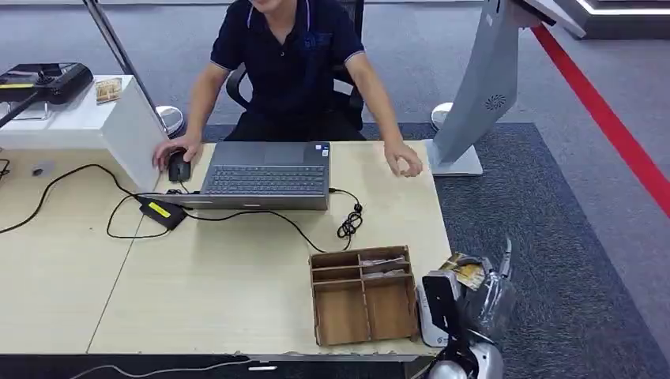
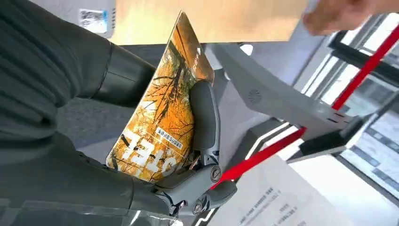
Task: Pass the card to the sensor for recognition and then transmit it.
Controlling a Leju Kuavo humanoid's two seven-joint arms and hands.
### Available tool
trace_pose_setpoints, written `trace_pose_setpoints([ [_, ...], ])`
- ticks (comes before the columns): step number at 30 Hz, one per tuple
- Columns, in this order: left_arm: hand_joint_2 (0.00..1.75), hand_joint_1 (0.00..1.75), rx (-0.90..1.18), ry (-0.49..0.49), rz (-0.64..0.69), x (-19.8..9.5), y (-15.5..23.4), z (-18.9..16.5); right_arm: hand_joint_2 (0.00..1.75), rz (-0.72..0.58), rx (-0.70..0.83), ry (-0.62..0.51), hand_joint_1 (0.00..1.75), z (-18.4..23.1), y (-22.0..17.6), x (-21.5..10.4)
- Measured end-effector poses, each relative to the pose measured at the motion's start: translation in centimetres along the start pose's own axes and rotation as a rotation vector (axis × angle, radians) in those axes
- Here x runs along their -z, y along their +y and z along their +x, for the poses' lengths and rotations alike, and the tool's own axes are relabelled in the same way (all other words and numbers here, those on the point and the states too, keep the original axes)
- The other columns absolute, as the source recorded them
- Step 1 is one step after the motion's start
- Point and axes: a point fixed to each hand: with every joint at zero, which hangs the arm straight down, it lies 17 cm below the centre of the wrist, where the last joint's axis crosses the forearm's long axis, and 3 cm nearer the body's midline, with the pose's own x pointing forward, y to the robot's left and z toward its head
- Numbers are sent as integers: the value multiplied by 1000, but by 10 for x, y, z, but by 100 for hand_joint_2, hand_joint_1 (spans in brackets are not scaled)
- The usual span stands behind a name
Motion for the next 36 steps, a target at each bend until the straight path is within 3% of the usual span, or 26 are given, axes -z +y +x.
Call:
trace_pose_setpoints([
  [13, 0, 0, 13, -14, -4, 0, -1, 2, 175, -2, 70, -130, 175, 54, 4, 6],
  [36, 0, 0, 45, -25, -11, -1, -3, 3, 175, 9, 136, -185, 175, 93, 9, 8],
])
